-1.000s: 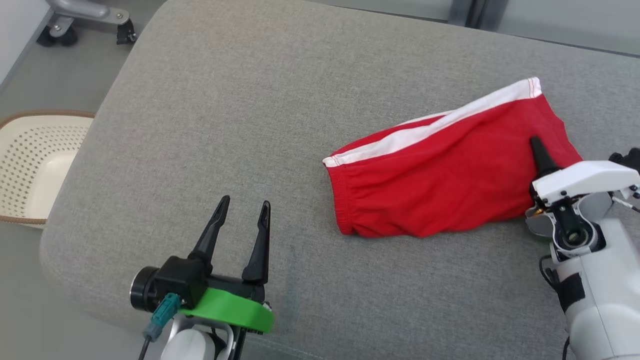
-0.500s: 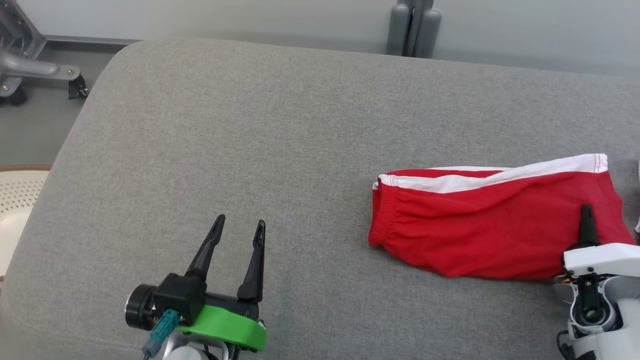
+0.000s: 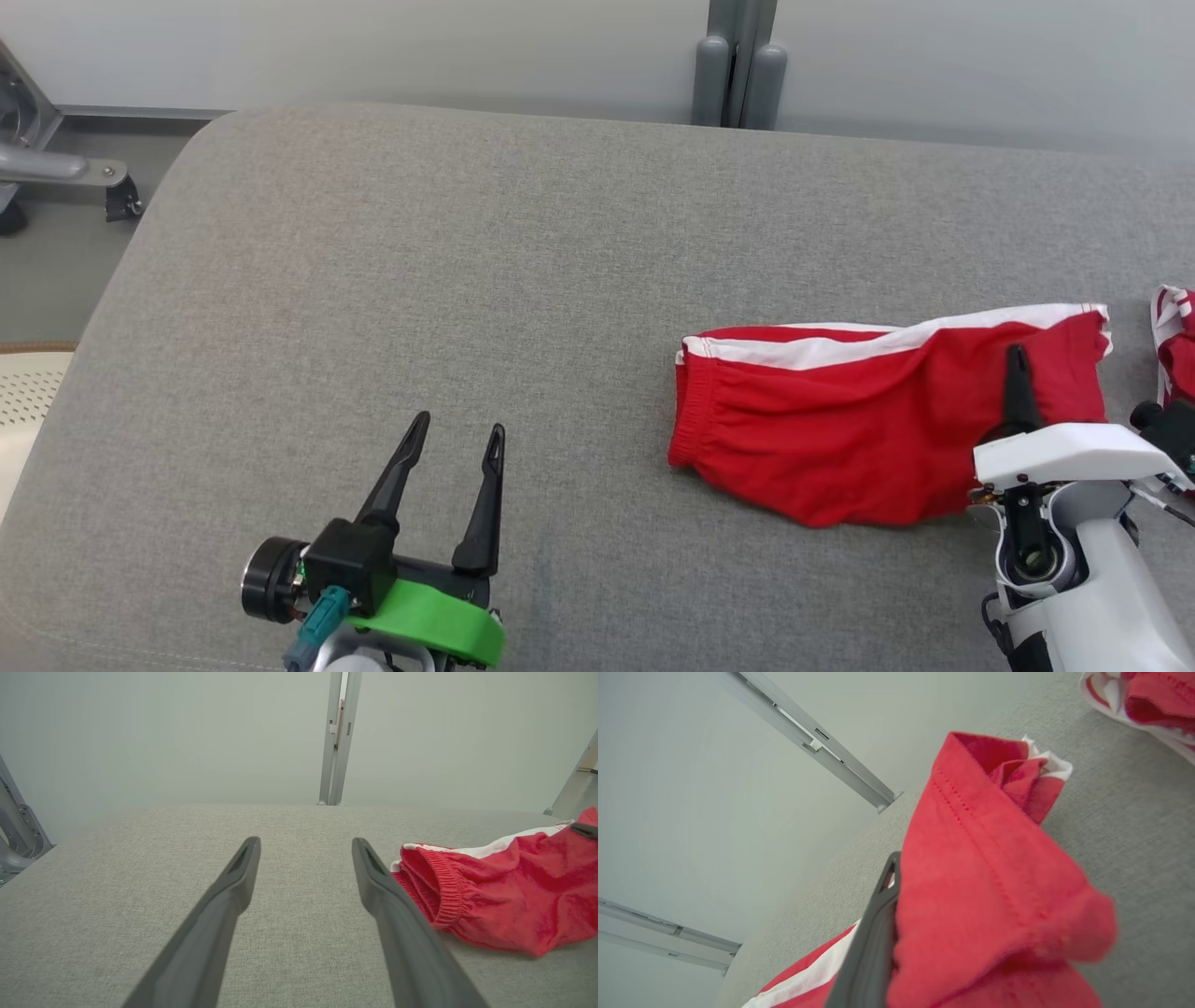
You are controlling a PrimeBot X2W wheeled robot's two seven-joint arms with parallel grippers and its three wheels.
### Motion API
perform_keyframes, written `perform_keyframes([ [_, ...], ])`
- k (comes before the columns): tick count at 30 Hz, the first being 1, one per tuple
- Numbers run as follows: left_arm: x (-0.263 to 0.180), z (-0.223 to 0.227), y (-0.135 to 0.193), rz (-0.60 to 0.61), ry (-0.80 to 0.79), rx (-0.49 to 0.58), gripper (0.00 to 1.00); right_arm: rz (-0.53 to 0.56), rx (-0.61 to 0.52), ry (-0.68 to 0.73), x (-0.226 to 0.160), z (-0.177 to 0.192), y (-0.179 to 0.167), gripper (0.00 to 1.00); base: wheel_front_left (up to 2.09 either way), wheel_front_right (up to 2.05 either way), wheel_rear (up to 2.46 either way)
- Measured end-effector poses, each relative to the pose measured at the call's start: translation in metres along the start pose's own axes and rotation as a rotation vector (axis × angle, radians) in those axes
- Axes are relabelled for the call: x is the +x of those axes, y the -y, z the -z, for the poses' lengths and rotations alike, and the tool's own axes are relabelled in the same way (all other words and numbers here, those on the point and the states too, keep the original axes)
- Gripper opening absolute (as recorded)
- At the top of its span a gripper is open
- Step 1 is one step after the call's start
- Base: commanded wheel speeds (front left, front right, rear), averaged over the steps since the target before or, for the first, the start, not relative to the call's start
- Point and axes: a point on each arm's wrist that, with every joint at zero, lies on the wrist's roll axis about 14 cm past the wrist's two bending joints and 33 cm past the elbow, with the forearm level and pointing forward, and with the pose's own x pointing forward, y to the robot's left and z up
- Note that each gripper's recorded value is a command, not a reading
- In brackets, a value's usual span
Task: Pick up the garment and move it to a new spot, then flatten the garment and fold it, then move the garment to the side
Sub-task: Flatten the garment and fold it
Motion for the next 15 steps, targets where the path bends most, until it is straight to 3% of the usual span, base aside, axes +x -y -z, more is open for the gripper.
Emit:
perform_keyframes([
  [5, -0.006, -0.001, -0.002, -0.011, 0.002, -0.001, 1.0, -0.14, -0.003, -0.015, 0.0, 0.012, -0.048, 0.0, 0.0, 0.0, 0.0],
  [10, -0.012, -0.004, -0.007, -0.032, 0.01, 0.004, 1.0, -0.296, -0.04, -0.129, -0.016, 0.051, -0.096, 0.0, 0.0, 0.0, 0.0],
  [15, -0.017, -0.007, -0.01, -0.044, 0.018, 0.012, 1.0, -0.37, -0.07, -0.215, -0.03, 0.079, -0.115, 0.0, 0.0, 0.0, 0.0],
])
